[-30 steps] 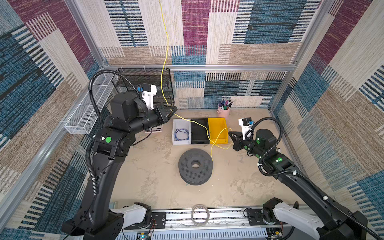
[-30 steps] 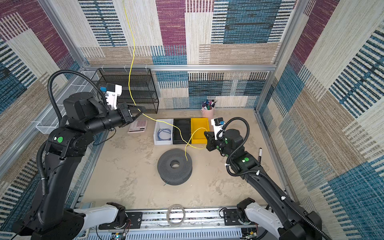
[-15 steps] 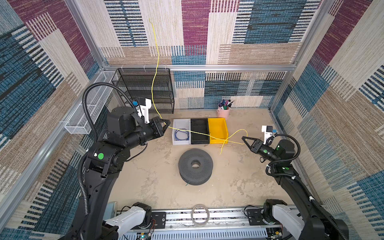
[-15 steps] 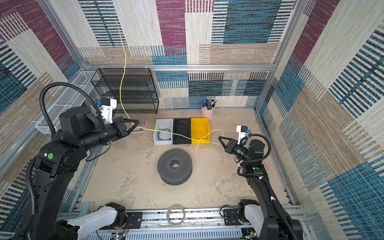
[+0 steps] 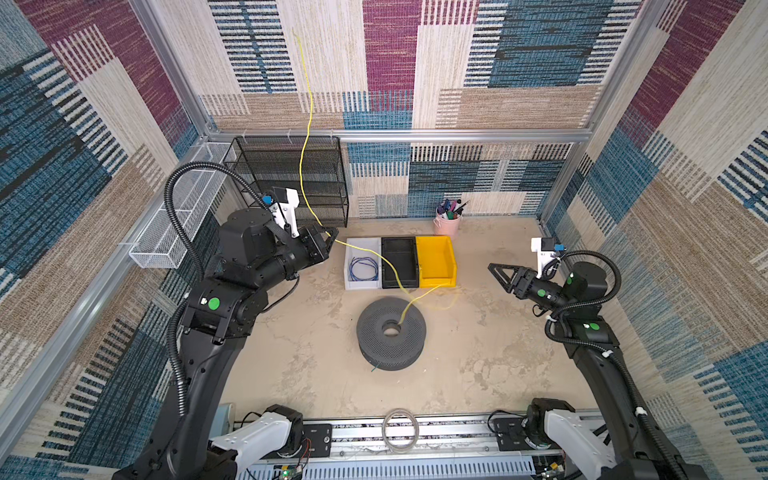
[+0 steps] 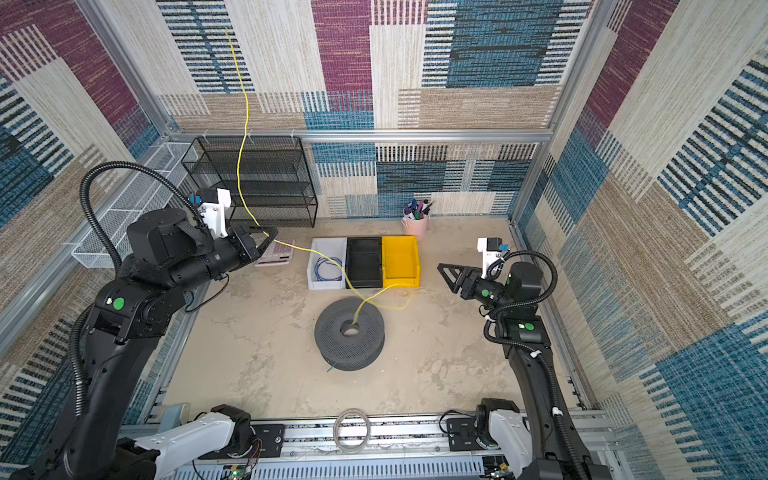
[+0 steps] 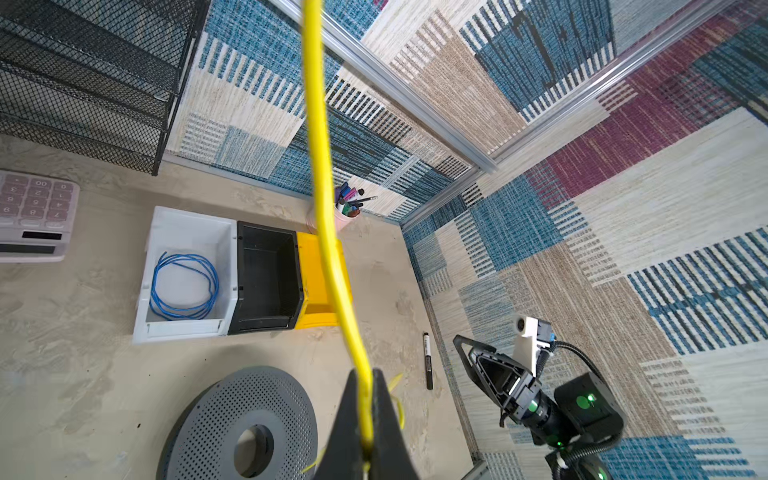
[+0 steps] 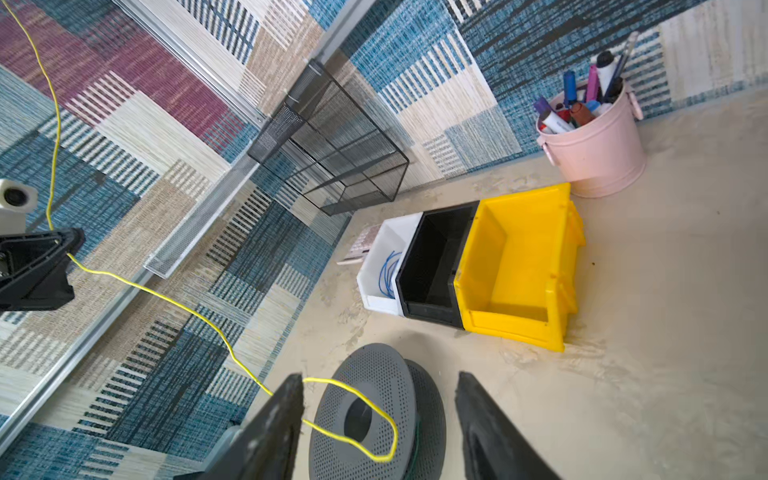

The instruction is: Wrap the cables

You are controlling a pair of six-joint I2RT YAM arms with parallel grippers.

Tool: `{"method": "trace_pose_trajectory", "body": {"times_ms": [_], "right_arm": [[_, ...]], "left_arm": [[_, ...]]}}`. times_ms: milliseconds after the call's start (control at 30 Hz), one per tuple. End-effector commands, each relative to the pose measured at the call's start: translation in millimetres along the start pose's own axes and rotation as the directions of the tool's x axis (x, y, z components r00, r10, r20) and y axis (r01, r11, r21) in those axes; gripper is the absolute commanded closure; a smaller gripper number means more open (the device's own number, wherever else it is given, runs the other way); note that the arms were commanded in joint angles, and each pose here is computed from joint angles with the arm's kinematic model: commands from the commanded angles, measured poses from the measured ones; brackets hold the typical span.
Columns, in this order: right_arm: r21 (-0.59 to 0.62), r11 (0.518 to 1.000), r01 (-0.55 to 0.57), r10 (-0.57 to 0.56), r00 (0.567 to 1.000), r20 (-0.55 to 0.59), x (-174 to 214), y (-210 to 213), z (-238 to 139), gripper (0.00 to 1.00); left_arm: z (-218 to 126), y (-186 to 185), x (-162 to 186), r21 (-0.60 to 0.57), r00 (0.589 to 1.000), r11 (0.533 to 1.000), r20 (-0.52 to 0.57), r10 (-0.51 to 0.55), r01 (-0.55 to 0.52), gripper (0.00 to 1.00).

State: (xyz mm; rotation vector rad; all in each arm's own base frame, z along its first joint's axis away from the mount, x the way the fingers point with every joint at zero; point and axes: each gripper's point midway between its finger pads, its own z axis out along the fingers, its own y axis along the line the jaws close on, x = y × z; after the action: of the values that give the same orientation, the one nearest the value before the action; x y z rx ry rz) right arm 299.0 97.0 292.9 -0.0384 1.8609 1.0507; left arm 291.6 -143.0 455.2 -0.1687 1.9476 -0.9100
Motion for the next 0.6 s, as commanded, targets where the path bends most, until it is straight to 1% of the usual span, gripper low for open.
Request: {"method": "trace_pose_trajectory", "body": {"times_ms": [0, 33, 133, 200, 267, 333, 400, 500, 567], "right_arm": [[0.139, 0.989, 0.047, -0.043, 0.999, -0.032, 12.0, -20.2, -8.0, 0.34], [0.141, 0.989, 0.054, -0.05, 0.998, -0.03, 11.8, -19.3, -9.2, 0.33], [0.029, 0.999, 0.031, -0.03, 0.999, -0.045, 14.2, -0.2, -6.0, 0.35], [-0.006, 0.999, 0.032, -0.033, 0.996, -0.078, 18.4, 9.9, 0.5, 0.36], [-0.048, 0.996, 0.081, -0.086, 0.988, -0.125, 25.3, 29.5, 12.4, 0.36], [-0.148, 0.98, 0.132, -0.156, 0.973, -0.168, 37.9, 61.5, 25.4, 0.35], [-0.206, 0.961, 0.185, -0.223, 0.958, -0.182, 45.8, 87.5, 34.5, 0.35], [-0.243, 0.952, 0.184, -0.237, 0.949, -0.209, 49.7, 107.0, 43.6, 0.36], [-0.274, 0.945, 0.178, -0.236, 0.952, -0.197, 49.9, 123.2, 44.3, 0.36]], "left_arm": [[-1.9, -8.8, -16.2, 0.028, 0.997, 0.999, 0.069, -0.03, 0.028, 1.0], [-3.9, -10.0, -18.4, 0.028, 0.997, 0.999, 0.079, -0.026, 0.024, 1.0], [-6.9, -14.3, -20.9, 0.037, 0.996, 0.999, 0.08, -0.027, 0.024, 1.0], [-5.7, -14.6, -20.1, 0.038, 0.997, 0.999, 0.073, -0.038, 0.036, 1.0], [-3.1, -12.4, -18.8, 0.025, 0.997, 0.999, 0.067, -0.05, 0.048, 1.0], [0.7, -9.3, -18.2, 0.01, 0.996, 0.998, 0.059, -0.063, 0.063, 1.0], [5.2, -11.0, -17.2, 0.015, 0.996, 0.997, 0.045, -0.073, 0.073, 1.0], [8.2, -13.0, -17.0, 0.009, 0.996, 0.997, 0.042, -0.082, 0.081, 1.0], [9.7, -12.7, -15.1, 0.0, 0.995, 0.996, 0.045, -0.085, 0.085, 1.0]]}}
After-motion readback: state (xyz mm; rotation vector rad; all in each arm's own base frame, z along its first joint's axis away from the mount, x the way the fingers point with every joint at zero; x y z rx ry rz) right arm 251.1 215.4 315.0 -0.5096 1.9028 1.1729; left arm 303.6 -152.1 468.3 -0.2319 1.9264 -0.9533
